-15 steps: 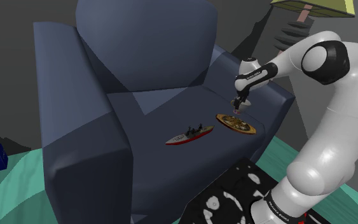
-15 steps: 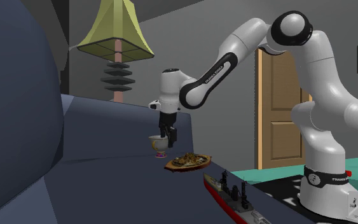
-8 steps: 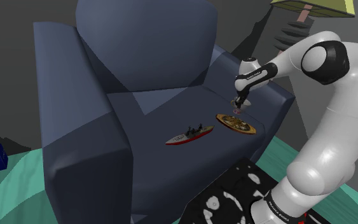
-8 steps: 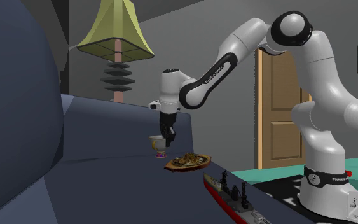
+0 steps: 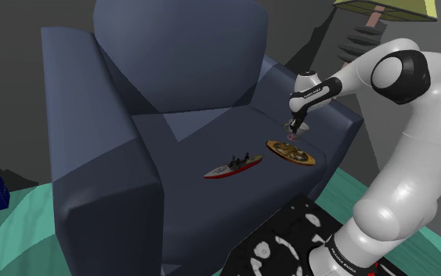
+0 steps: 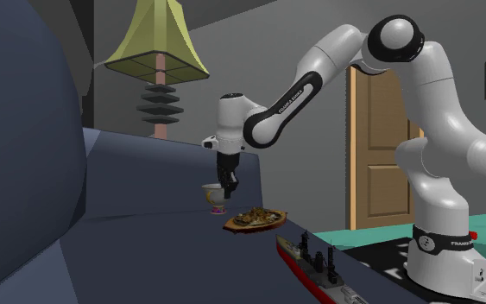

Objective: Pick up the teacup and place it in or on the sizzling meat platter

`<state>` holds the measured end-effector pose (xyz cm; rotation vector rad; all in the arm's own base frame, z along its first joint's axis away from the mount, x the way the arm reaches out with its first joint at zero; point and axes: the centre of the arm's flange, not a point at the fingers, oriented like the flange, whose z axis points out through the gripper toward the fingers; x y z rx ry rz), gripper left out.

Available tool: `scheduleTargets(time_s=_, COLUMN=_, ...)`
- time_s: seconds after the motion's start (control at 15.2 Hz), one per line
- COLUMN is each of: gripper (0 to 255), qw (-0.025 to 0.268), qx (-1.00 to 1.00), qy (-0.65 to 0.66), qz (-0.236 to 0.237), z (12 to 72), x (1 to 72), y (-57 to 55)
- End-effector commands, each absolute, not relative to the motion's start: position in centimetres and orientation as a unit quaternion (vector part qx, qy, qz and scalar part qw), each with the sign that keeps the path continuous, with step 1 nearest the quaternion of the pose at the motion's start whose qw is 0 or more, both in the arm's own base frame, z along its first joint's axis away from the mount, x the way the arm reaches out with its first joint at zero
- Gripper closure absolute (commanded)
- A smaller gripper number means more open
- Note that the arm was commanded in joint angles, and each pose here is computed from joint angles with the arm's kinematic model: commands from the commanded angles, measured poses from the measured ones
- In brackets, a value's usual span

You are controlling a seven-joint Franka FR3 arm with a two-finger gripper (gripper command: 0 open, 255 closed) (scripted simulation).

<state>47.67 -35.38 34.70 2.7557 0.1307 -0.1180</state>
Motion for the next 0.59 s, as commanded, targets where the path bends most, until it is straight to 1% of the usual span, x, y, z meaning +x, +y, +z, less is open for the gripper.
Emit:
scheduleTargets(time_s=0.0, gripper=255, qw=0.189, qx=0.980, qy=0.046, qz=-0.042, z=35.2, x=47.7, y=-35.4)
scheduleTargets(time_s=0.53, gripper=255, qw=0.189, qx=0.980, qy=0.046, qz=-0.042, z=39.4, x=47.7, y=-35.4)
